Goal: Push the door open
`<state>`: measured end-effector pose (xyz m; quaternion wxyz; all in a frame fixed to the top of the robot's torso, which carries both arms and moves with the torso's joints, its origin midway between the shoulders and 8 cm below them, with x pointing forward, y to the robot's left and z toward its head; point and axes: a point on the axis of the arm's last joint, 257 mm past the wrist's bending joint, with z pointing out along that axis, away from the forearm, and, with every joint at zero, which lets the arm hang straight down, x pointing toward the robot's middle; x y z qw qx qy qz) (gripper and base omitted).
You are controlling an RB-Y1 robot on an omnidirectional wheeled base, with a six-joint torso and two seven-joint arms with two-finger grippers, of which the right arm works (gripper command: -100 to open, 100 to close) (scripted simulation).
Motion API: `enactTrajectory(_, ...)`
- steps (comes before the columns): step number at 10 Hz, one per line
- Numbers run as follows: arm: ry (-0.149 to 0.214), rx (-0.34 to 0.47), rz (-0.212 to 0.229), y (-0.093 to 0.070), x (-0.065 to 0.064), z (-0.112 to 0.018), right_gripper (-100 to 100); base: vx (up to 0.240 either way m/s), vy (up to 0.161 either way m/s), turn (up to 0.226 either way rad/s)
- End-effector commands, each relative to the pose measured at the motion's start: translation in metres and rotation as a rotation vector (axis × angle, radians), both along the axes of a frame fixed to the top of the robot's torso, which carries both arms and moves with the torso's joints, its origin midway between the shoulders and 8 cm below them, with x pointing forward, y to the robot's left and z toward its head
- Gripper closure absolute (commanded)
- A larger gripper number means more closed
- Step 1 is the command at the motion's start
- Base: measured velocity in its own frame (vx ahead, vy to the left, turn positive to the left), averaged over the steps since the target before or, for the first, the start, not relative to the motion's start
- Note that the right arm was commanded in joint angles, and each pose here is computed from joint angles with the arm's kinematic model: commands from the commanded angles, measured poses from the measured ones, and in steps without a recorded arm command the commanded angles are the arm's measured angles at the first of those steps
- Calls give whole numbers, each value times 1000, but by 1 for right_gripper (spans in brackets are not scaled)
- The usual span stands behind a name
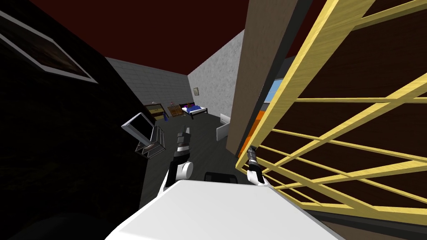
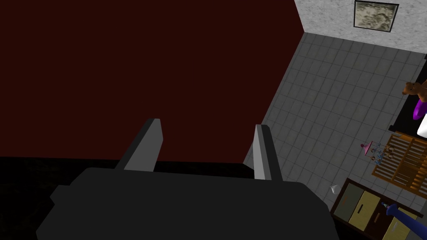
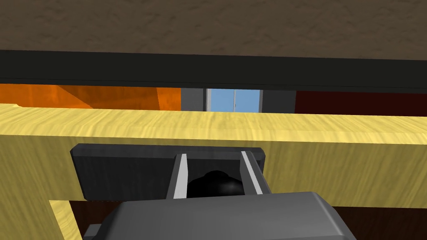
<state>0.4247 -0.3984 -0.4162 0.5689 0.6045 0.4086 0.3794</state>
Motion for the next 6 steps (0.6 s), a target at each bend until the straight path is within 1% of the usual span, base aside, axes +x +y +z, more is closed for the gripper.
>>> enactTrajectory(1, 17, -15, -46, -32, -15, -6, 100, 0, 11, 22)
enactTrajectory(2, -9, -26, -45, -35, -9, 6, 100, -16, 18, -30)
enactTrajectory(3, 11, -18, -45, -33, -14, -3, 100, 7, 5, 5)
enactTrajectory(4, -23, 30, 12, -2, 5, 5, 100, -29, 9, 70)
enactTrajectory(6, -35, 54, 20, 1, 7, 6, 100, -82, -15, 39)
